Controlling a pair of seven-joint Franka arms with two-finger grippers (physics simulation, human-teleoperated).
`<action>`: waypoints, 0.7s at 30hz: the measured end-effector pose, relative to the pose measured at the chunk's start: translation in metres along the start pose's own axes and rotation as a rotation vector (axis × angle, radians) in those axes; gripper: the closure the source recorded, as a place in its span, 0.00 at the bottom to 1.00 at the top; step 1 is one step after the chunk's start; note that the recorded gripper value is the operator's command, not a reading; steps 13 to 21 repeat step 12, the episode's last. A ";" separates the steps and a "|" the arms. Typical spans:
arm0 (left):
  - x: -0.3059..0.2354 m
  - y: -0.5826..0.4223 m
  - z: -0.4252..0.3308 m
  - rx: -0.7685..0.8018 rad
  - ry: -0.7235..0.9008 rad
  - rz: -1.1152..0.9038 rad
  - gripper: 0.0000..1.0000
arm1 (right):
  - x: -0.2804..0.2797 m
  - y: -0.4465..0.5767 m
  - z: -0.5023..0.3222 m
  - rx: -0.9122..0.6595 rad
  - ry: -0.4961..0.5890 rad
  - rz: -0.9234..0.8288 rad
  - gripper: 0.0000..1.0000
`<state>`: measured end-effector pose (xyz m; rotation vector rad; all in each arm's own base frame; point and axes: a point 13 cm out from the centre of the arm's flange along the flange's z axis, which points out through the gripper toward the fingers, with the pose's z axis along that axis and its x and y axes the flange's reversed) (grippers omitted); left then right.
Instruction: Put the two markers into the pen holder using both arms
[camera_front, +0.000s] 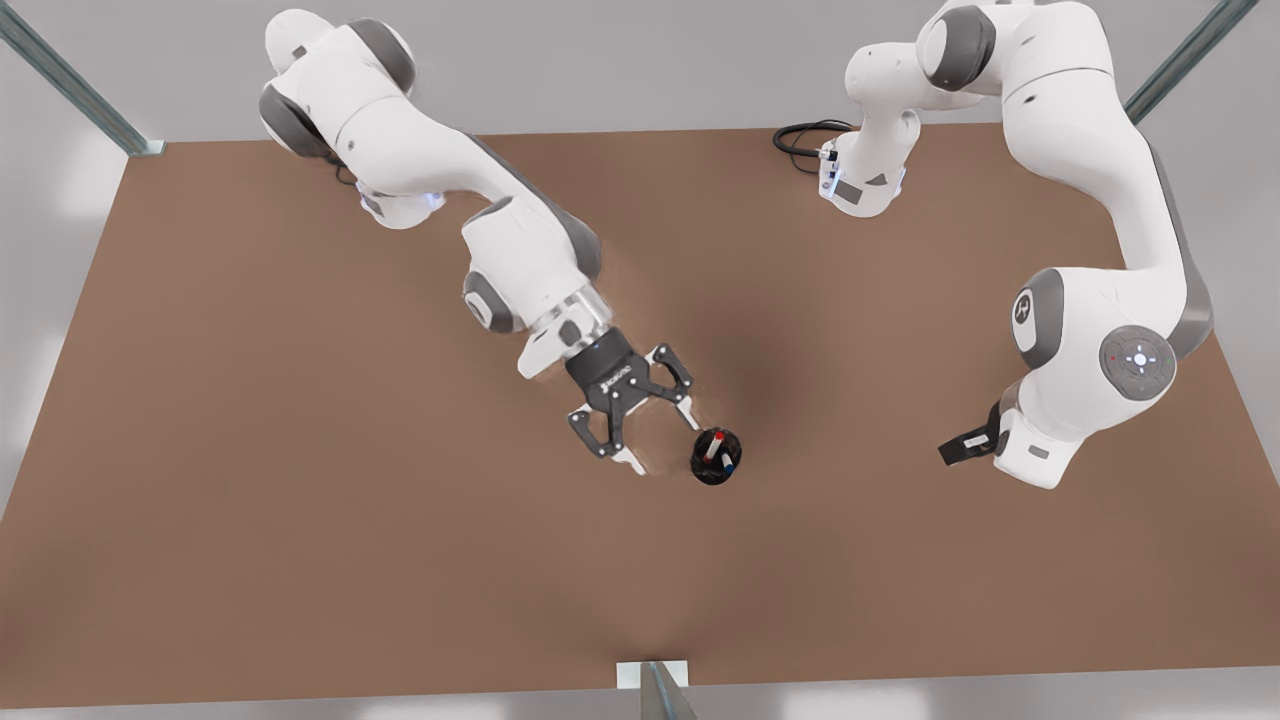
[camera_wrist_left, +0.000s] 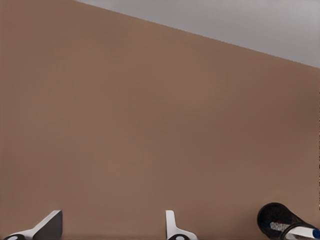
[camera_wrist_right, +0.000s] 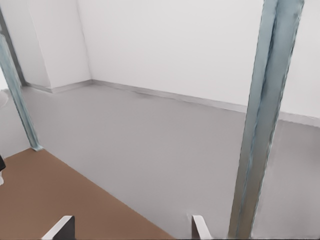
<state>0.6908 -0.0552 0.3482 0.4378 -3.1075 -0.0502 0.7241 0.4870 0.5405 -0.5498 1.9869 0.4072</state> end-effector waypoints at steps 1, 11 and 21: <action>0.004 -0.003 -0.006 0.005 0.002 0.013 0.00 | -0.022 -0.092 -0.048 0.137 0.069 0.080 0.00; 0.058 0.047 -0.102 0.044 0.018 0.136 0.00 | 0.181 -0.327 -0.239 0.457 0.912 0.498 0.00; 0.059 0.048 -0.101 0.041 0.026 0.150 0.00 | 0.191 -0.322 -0.240 0.444 0.950 0.498 0.00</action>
